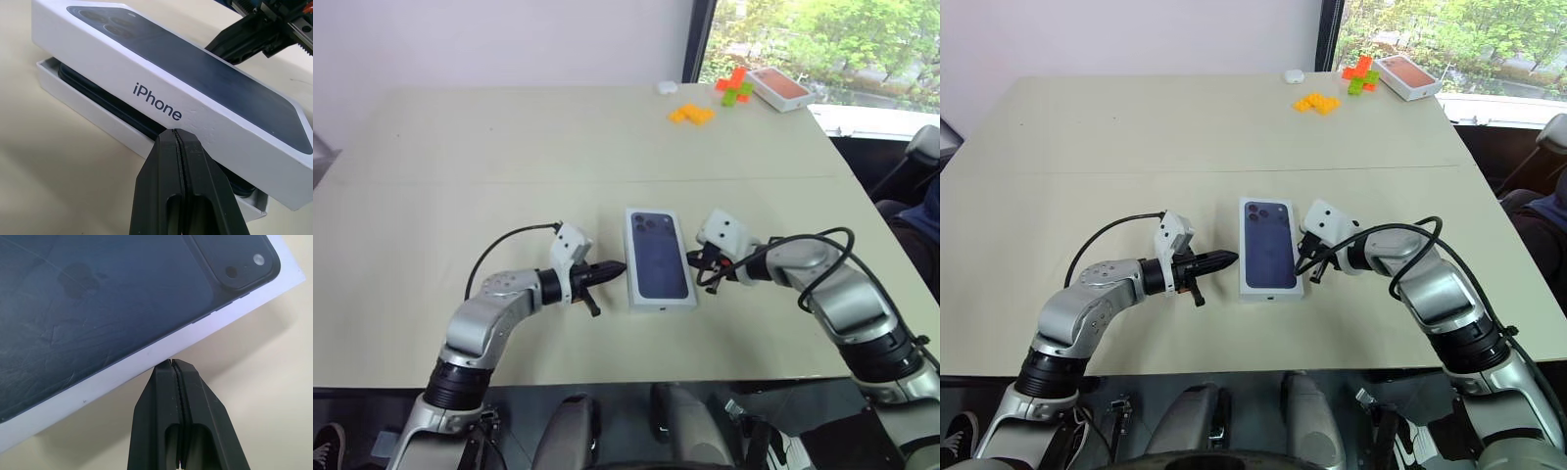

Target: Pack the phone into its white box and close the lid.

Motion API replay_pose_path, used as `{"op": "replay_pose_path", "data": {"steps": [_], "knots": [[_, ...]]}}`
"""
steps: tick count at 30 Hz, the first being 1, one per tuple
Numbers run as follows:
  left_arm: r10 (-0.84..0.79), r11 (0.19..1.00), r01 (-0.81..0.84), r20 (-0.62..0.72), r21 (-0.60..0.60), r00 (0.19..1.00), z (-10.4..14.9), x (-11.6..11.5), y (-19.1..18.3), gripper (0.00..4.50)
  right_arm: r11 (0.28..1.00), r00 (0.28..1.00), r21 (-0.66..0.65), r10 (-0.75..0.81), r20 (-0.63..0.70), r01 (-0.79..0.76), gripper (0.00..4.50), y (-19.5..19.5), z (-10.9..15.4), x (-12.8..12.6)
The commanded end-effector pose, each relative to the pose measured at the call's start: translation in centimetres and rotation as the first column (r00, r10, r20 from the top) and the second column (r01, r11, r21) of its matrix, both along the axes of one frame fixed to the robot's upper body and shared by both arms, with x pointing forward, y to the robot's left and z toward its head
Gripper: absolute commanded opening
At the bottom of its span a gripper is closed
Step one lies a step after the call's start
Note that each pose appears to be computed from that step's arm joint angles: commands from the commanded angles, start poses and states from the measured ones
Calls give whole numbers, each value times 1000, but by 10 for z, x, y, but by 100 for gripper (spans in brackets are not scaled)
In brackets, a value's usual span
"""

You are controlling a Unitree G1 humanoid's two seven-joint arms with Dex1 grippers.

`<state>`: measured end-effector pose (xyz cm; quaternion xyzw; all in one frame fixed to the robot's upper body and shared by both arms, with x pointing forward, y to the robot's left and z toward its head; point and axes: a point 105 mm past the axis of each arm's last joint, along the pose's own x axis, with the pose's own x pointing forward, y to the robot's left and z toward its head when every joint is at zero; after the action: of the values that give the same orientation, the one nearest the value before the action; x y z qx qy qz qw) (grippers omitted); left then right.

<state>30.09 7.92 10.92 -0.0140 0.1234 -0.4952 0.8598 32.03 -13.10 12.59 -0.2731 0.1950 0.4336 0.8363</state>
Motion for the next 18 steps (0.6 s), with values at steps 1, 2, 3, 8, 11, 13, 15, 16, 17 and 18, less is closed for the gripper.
{"op": "replay_pose_path", "data": {"steps": [1, 2, 3, 8, 11, 13, 15, 16, 17, 18], "knots": [[-34, 999, 34, 35, -16, 999, 8, -6, -4, 0, 998, 997, 29, 60, 46, -61, 3, 14, 13, -3], [-24, 1000, 25, 34, -18, 999, 9, -6, -2, 0, 998, 997, 27, 61, 47, -63, 3, 14, 13, -3], [-14, 1000, 14, 35, -18, 999, 8, -5, 0, 0, 998, 997, 27, 62, 48, -63, 3, 14, 13, -3], [20, 1000, -20, 17, 0, 1000, 1, -1, 9, 0, 998, 997, 27, 62, 55, -63, 3, 15, 13, -3], [16, 1000, -16, 20, -1, 1000, 0, 0, 9, 0, 998, 996, 27, 62, 57, -64, 3, 16, 12, -3], [17, 1000, -17, 22, -2, 1000, 0, 2, 7, 0, 998, 996, 29, 60, 62, -62, 3, 17, 13, -2], [24, 1000, -24, 26, -9, 999, 1, 5, 4, 0, 998, 996, 24, 59, 68, -61, 3, 16, 14, -1], [26, 1000, -25, 28, -11, 999, 1, 6, 3, 0, 998, 996, 23, 58, 70, -60, 3, 16, 14, -1], [28, 999, -27, 33, -17, 999, 2, 8, 2, 0, 998, 996, 23, 56, 71, -57, 3, 16, 15, -1], [28, 999, -28, 38, -20, 999, 3, 9, 1, 0, 998, 996, 23, 54, 72, -56, 3, 16, 15, 0]]}}
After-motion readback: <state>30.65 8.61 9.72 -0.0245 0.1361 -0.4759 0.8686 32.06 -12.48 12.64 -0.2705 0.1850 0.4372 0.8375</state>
